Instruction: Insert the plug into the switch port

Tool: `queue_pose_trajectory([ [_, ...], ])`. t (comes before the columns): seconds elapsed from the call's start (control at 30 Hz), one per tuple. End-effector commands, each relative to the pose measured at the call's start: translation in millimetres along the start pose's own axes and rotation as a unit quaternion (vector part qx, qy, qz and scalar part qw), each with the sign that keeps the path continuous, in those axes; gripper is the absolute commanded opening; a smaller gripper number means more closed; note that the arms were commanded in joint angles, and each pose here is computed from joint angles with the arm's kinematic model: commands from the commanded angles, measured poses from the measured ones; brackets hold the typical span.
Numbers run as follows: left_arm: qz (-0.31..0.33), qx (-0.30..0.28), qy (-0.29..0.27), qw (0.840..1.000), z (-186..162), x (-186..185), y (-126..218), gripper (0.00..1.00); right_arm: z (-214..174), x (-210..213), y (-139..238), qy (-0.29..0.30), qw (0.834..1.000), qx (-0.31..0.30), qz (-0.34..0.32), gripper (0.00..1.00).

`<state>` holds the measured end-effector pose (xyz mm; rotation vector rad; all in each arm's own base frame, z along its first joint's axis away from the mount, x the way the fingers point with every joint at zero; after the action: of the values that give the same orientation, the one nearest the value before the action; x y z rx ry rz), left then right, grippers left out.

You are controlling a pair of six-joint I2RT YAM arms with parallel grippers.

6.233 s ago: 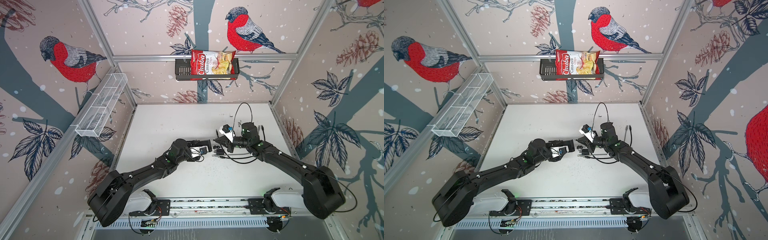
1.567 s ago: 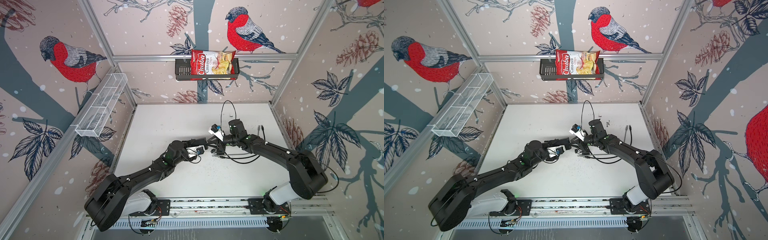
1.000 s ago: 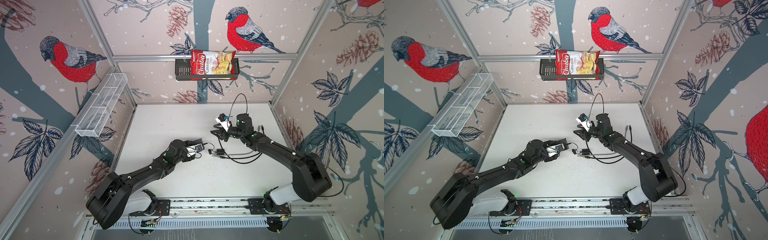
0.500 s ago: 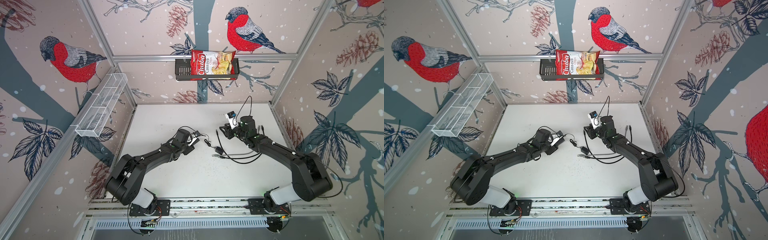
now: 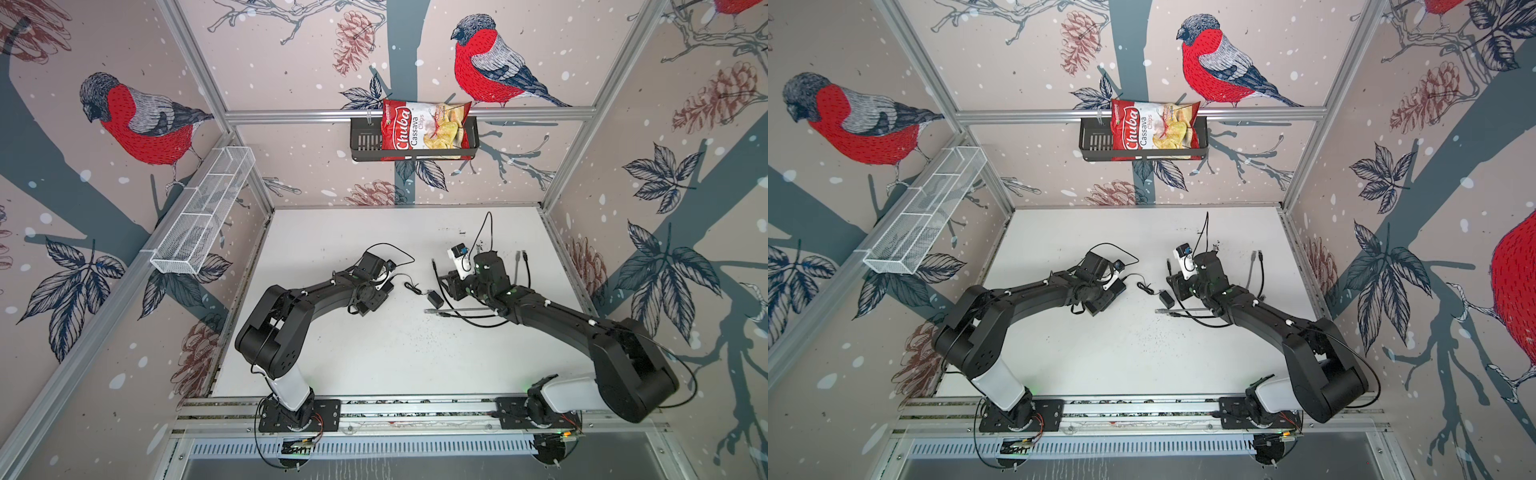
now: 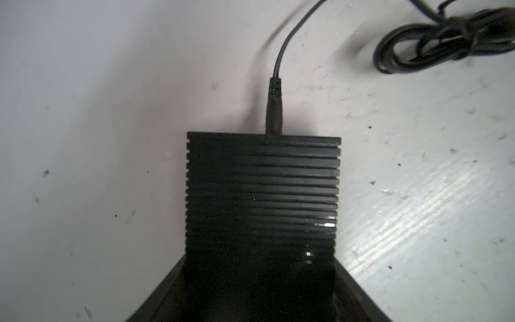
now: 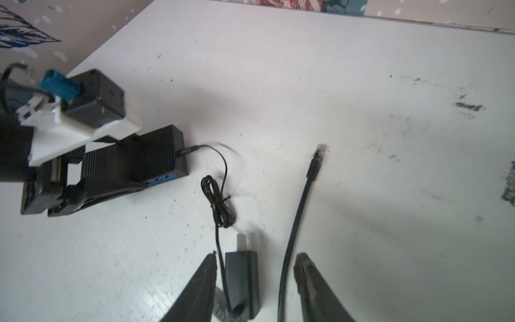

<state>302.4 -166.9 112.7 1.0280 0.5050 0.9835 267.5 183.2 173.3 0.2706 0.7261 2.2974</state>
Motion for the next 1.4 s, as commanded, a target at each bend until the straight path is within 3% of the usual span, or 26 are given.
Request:
queue_pose_trajectory([
  [0.0, -0.012, 0.017, 0.024, 0.999, -2, 2, -2, 0.00, -4, 6, 1, -0.005, 1.000, 0.008, 0.008, 0.48],
  [0.37, -0.030, 0.041, 0.042, 0.998, -5, 2, -15, 0.00, -28, 18, -8, -0.010, 0.998, 0.054, 0.016, 0.48],
  [0.77, -0.027, 0.040, 0.052, 0.997, -4, 3, -19, 0.14, -39, 23, -36, -0.014, 0.996, 0.083, 0.026, 0.40],
  [1.03, -0.021, 0.037, 0.060, 0.997, -2, 4, -20, 0.20, -27, 18, -58, -0.014, 0.997, 0.072, 0.018, 0.29],
  [1.17, -0.020, 0.033, 0.064, 0.997, -1, 5, -20, 0.24, -19, 13, -72, -0.011, 0.998, 0.065, 0.009, 0.18],
  [1.37, -0.018, 0.036, 0.065, 0.997, -1, 5, -21, 0.31, 1, 2, -100, -0.005, 0.999, 0.047, -0.005, 0.15],
])
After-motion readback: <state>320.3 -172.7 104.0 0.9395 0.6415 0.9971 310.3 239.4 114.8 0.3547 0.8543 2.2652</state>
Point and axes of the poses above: each gripper's point midway between its finger pads, its own y axis back along the fingers, its own x axis along the line the jaws close on, z = x × y, the point moved 9 cm from there along y, back along the fingers, and after that the axes turned 13 degrees about y, right-handed, at the moved point
